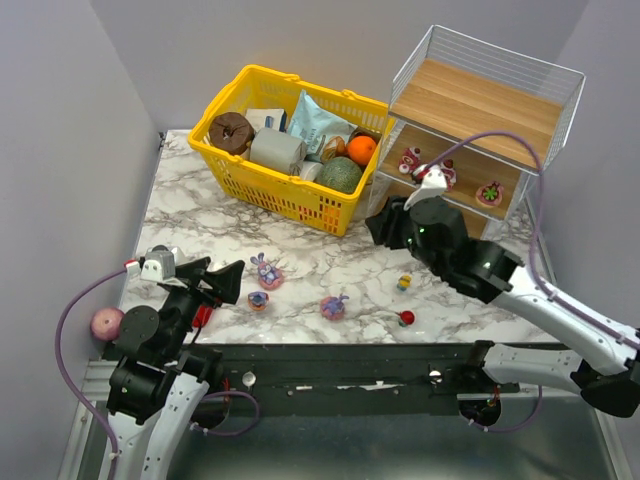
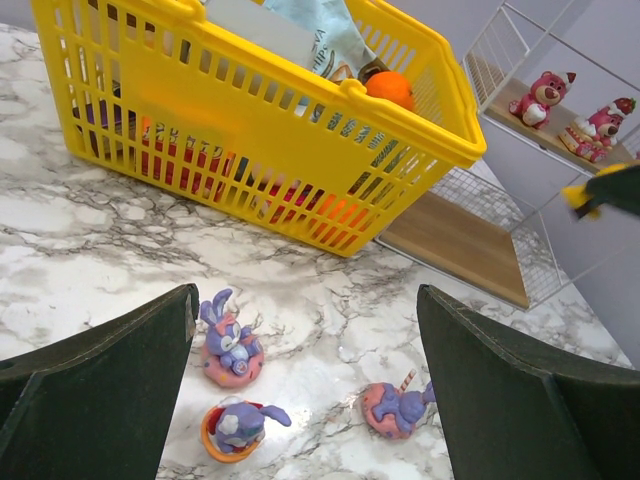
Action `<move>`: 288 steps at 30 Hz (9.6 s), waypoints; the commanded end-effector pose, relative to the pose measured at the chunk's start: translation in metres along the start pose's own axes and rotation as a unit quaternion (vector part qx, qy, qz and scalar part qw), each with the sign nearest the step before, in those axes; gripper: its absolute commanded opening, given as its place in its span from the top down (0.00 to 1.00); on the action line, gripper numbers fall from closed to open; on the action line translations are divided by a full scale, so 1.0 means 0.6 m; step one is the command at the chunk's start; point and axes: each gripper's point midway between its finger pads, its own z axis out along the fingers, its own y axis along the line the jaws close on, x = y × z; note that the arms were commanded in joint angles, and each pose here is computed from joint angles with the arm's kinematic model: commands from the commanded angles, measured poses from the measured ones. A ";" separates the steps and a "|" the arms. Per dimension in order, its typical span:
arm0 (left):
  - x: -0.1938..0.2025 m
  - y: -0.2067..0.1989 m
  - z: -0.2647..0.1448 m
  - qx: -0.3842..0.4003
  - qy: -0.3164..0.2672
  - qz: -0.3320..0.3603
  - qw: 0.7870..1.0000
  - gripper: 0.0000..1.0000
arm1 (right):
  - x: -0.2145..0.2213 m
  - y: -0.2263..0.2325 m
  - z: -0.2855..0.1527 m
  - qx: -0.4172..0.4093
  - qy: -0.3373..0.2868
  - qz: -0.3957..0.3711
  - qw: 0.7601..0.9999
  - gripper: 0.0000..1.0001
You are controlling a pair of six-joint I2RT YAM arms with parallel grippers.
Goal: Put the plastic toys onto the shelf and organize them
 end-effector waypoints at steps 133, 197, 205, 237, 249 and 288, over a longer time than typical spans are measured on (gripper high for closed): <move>0.007 0.003 0.002 -0.004 0.010 0.000 1.000 0.01 | -0.392 -0.191 -0.093 0.254 -0.184 -0.014 0.949 0.15; 0.012 0.003 0.008 -0.003 0.019 0.004 1.000 0.01 | 0.336 -0.249 0.050 0.324 0.022 0.090 0.942 0.31; 0.012 0.001 0.008 0.000 0.020 0.004 1.000 0.01 | 0.337 -0.260 0.061 0.346 0.006 0.073 0.935 0.34; 0.006 0.000 0.002 0.002 0.008 0.005 1.000 0.01 | 0.303 -0.282 0.079 0.372 -0.020 0.035 0.927 0.78; 0.006 0.000 0.003 0.001 0.009 0.005 1.000 0.01 | 0.182 -0.224 0.042 0.314 -0.002 0.005 0.949 0.99; 0.008 0.001 0.003 0.000 0.010 0.002 1.000 0.01 | -0.359 -0.208 -0.236 0.316 -0.146 -0.009 0.937 0.99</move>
